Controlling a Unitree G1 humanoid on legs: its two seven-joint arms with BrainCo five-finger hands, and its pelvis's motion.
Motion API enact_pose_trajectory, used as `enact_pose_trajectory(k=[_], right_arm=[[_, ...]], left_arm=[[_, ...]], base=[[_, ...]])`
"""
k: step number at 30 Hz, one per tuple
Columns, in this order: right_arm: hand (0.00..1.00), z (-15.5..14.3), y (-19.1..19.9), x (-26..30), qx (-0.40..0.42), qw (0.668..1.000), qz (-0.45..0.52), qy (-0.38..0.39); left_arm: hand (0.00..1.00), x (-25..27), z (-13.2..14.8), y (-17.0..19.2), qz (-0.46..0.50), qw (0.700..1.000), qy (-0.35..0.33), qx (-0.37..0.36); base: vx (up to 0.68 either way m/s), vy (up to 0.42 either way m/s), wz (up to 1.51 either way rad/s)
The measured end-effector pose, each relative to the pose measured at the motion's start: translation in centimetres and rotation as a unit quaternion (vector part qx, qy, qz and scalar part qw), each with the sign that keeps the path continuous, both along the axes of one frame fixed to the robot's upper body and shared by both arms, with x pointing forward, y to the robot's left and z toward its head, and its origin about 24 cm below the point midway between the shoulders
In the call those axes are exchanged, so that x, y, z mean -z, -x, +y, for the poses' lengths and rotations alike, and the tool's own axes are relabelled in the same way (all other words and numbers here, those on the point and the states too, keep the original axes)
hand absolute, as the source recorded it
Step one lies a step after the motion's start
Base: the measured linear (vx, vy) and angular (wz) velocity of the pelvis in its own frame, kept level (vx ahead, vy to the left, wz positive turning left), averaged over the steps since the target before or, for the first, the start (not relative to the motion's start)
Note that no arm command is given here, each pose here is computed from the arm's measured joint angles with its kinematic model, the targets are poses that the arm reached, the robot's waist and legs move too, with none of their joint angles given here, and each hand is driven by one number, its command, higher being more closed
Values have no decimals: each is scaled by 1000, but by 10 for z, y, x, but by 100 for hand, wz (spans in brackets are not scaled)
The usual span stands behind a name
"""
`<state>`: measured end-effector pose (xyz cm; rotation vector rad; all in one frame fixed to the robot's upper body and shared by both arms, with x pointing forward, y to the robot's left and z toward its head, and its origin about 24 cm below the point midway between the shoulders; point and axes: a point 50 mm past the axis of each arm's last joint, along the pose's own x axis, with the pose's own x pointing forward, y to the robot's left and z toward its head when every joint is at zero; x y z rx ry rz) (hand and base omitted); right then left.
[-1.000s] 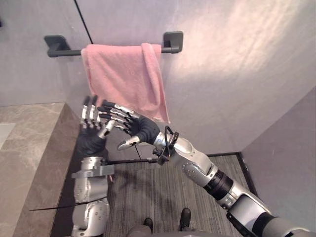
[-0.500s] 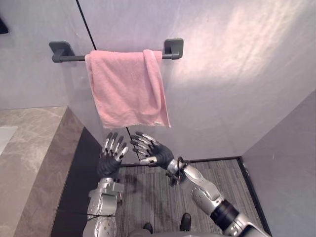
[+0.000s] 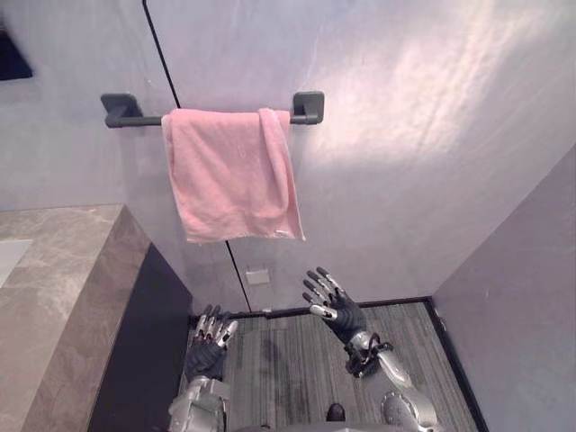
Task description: Organize washtable
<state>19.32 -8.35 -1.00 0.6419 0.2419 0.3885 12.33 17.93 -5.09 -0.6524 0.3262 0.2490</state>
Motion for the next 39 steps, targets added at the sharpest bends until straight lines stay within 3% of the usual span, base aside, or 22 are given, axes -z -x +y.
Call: enact_pose_trajectory(k=[5, 8, 13, 18, 21, 28, 33, 39], right_arm=[[0, -29, 12, 39, 54, 991, 72, 96], [0, -67, 44, 93, 111, 954, 211, 180], [0, -117, 124, 142, 199, 853, 411, 254], [0, -126, 142, 147, 236, 826, 447, 248], [0, -124, 135, 149, 244, 823, 451, 244], [0, -97, 118, 153, 214, 832, 454, 236], [0, -108, 38, 130, 144, 861, 341, 350], [0, -104, 5, 117, 122, 868, 295, 381]], left_arm=[[0, 36, -5, 19, 96, 994, -36, 36], [0, 67, -10, 28, 177, 981, -45, 59], [0, 99, 2, 64, 300, 952, -64, 21], [0, 107, 9, 83, 345, 937, -63, -6], [0, 109, 13, 88, 362, 930, -62, -21], [0, 101, 37, 52, 320, 942, -101, -15], [0, 103, 11, 40, 307, 950, -47, -37], [0, 106, 16, 53, 316, 941, -8, -119]], base=[[-17, 34, -29], [3, 39, 4], [52, 51, 15], [32, 41, 15], [21, 39, 24], [-5, -161, 121], [-162, -194, 72], [-181, -73, 59]])
